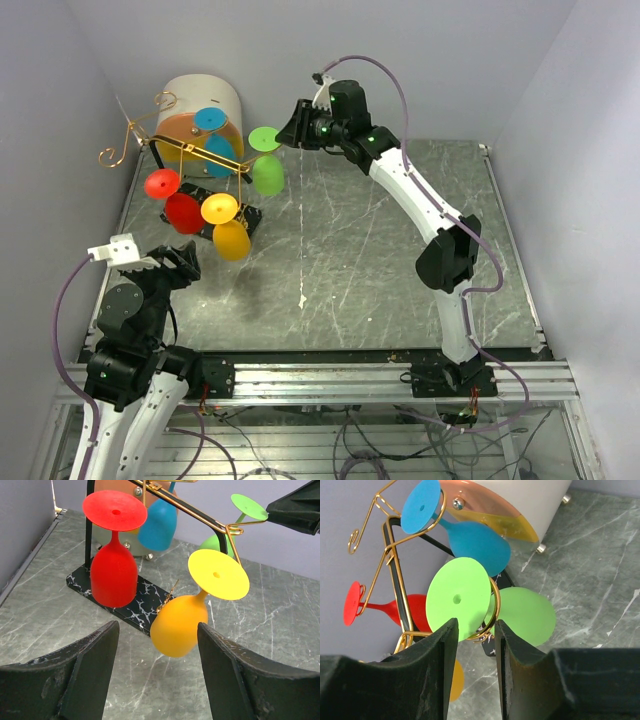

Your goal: Take the wine glass off the wine glass rack

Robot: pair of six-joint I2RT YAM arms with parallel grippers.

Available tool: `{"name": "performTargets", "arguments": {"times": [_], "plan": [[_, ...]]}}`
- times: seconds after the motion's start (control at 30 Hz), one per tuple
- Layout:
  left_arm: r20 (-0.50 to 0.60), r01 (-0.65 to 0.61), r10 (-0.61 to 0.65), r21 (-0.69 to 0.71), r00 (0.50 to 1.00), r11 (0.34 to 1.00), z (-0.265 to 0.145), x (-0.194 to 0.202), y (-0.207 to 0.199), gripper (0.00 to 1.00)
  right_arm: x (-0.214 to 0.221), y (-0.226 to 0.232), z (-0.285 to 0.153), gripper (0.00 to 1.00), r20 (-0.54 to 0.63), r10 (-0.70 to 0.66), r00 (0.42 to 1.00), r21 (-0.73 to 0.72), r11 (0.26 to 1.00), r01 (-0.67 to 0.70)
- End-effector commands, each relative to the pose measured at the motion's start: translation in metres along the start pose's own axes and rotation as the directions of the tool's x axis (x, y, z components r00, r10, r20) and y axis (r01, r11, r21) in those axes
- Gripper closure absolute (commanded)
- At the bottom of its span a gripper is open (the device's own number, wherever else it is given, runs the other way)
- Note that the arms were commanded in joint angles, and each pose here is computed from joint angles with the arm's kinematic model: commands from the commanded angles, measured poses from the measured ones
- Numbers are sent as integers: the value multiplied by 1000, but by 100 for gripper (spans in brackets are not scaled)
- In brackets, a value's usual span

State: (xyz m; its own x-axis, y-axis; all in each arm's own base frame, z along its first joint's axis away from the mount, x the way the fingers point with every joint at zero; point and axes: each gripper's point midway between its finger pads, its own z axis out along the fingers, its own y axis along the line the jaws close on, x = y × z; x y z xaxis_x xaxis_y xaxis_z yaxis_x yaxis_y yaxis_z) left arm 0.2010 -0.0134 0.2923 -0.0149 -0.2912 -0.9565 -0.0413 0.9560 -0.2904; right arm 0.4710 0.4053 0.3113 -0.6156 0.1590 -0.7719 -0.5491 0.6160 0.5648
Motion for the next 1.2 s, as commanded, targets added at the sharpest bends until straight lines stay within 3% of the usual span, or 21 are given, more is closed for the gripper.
{"name": "performTargets", "arguments": {"times": [0.0,1.17], "plan": [[29,10,-10,2,1000,1000,-3,-11,-2,25,-13,9,-8,65,48,-36,998,10,999,36],[28,8,-8,7,1000,1000,-2,-11,-2,25,-31,20,-17,66,108,-99,989,33,995,96]]}}
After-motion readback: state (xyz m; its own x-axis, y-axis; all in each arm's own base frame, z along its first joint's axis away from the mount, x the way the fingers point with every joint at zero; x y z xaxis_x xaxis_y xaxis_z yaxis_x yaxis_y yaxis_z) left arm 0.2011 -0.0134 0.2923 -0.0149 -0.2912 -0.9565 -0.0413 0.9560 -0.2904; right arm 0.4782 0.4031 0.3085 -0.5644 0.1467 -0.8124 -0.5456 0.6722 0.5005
